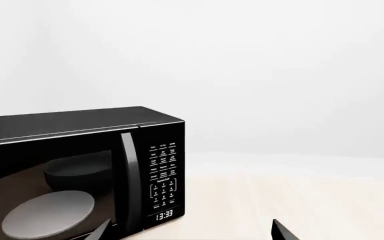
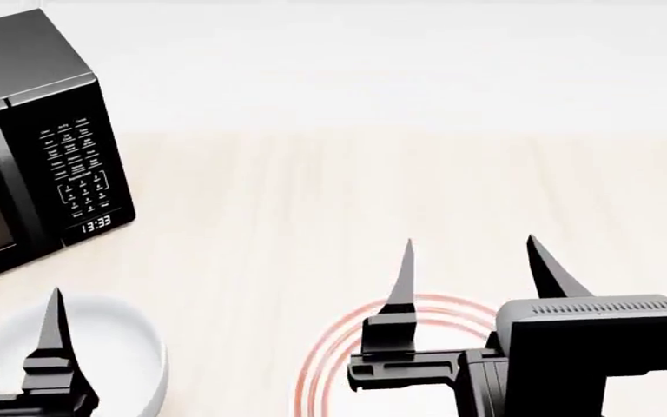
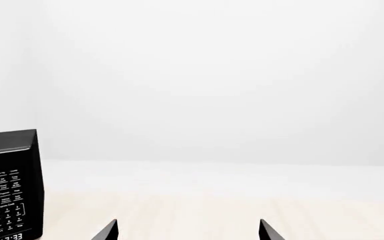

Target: Put the white bowl to the right of the plate.

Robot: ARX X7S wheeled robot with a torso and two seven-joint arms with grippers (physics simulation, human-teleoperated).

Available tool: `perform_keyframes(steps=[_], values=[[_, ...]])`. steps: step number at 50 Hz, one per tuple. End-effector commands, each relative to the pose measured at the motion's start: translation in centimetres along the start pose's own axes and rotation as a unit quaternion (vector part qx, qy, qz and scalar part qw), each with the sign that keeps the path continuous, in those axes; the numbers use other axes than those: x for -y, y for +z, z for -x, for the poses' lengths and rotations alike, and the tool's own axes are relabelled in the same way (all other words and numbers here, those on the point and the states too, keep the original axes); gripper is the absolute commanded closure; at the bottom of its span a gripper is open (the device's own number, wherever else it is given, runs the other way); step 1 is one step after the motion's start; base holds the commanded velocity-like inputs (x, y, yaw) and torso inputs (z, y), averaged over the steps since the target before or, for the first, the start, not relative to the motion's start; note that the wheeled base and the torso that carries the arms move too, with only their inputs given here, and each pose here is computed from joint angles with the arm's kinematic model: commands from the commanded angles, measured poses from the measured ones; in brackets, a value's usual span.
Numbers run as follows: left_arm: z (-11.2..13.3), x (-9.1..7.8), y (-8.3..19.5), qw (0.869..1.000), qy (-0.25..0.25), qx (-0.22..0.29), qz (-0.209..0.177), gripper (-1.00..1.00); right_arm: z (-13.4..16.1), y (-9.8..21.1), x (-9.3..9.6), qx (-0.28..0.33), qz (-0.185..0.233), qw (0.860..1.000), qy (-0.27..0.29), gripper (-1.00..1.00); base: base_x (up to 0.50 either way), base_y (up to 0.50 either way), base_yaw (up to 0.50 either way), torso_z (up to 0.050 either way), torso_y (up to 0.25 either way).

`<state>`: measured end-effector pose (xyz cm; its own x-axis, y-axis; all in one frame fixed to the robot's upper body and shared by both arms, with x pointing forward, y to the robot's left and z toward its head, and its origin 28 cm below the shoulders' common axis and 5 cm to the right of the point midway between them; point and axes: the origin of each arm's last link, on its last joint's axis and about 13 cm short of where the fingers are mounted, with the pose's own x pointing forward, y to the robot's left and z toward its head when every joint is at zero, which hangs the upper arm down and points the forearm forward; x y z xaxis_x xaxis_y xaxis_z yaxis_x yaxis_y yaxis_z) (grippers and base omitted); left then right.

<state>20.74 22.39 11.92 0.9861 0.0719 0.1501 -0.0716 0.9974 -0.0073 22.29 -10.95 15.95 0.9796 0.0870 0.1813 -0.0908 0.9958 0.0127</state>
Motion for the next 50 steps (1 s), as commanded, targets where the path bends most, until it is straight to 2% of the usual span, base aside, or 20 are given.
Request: perform_keyframes(steps=[1, 9, 15, 16, 17, 22, 25, 27, 33, 37, 44, 50], values=[[0.1, 0.0, 0.0, 1.0, 0.001, -0.001, 0.0, -1.0, 0.0, -0.1, 0.0, 0.0, 0.001, 1.0, 0.0, -1.0, 0.5, 0.0, 0.0, 0.0, 0.0], [0.1, 0.0, -0.1, 1.0, 0.001, -0.001, 0.0, -1.0, -0.1, -0.2, 0.0, -0.002, 0.005, 1.0, -0.003, -1.0, 0.5, 0.09, 0.0, 0.0, 0.0], [-0.2, -0.4, -0.8, 1.0, 0.013, -0.009, -0.003, -1.0, -1.1, -0.6, 0.1, -0.082, 0.018, 0.995, -0.045, -1.0, 0.24, 0.07, 0.0, 0.0, 0.0], [-0.2, -0.7, -1.0, 1.0, 0.019, -0.011, -0.002, -1.0, -1.3, -0.6, 0.0, -0.092, 0.041, 0.993, -0.055, -1.0, 0.0, 0.0, 0.0, 0.0, 0.0], [-0.2, -0.9, -1.2, 1.0, 0.027, -0.014, 0.0, -1.0, -1.4, -0.4, -0.1, -0.092, 0.042, 0.993, -0.056, -1.0, 0.0, 0.0, 0.0, 0.0, 0.0], [1.1, -2.1, -1.6, 0.999, 0.05, -0.008, 0.003, -1.0, -1.2, 0.9, -0.1, -0.088, 0.012, 0.996, -0.024, -1.0, 0.0, 0.0, 0.0, 0.0, 0.0], [1.6, -2.9, -1.7, 0.997, 0.072, -0.008, 0.006, -1.0, -1.2, 1.6, -0.3, -0.079, 0.027, 0.996, -0.028, -1.0, 0.0, 0.0, 0.0, 0.0, 0.003], [1.9, -3.5, -2.1, 0.994, 0.108, -0.013, 0.003, -1.0, -1.2, 1.9, -0.5, -0.086, 0.044, 0.995, -0.016, -1.0, 0.0, 0.0, 0.0, 0.0, 0.0], [1.9, -4.8, -2.3, 0.987, 0.16, -0.005, -0.001, -1.0, -2.1, 2.8, -0.8, -0.091, 0.04, 0.995, 0.008, -1.0, 0.0, 0.0, 0.0, 0.0, 0.0], [2.1, -5.2, -2.1, 0.984, 0.177, -0.005, -0.013, -1.0, -3.2, 3.5, -0.9, -0.106, 0.033, 0.993, 0.044, -1.0, 0.0, 0.0, 0.0, 0.0, 0.0], [2.1, -5.9, -2.0, 0.979, 0.204, 0.001, -0.016, -1.0, -5.0, 4.2, -1.5, -0.119, 0.031, 0.991, 0.05, -1.0, 0.0, 0.0, 0.0, 0.0, 0.0], [1.9, -6.0, -2.1, 0.976, 0.216, -0.003, -0.023, -1.0, -5.7, 4.4, -2.1, -0.14, 0.021, 0.987, 0.082, -1.0, 0.0, 0.0, 0.0, 0.0, 0.0]])
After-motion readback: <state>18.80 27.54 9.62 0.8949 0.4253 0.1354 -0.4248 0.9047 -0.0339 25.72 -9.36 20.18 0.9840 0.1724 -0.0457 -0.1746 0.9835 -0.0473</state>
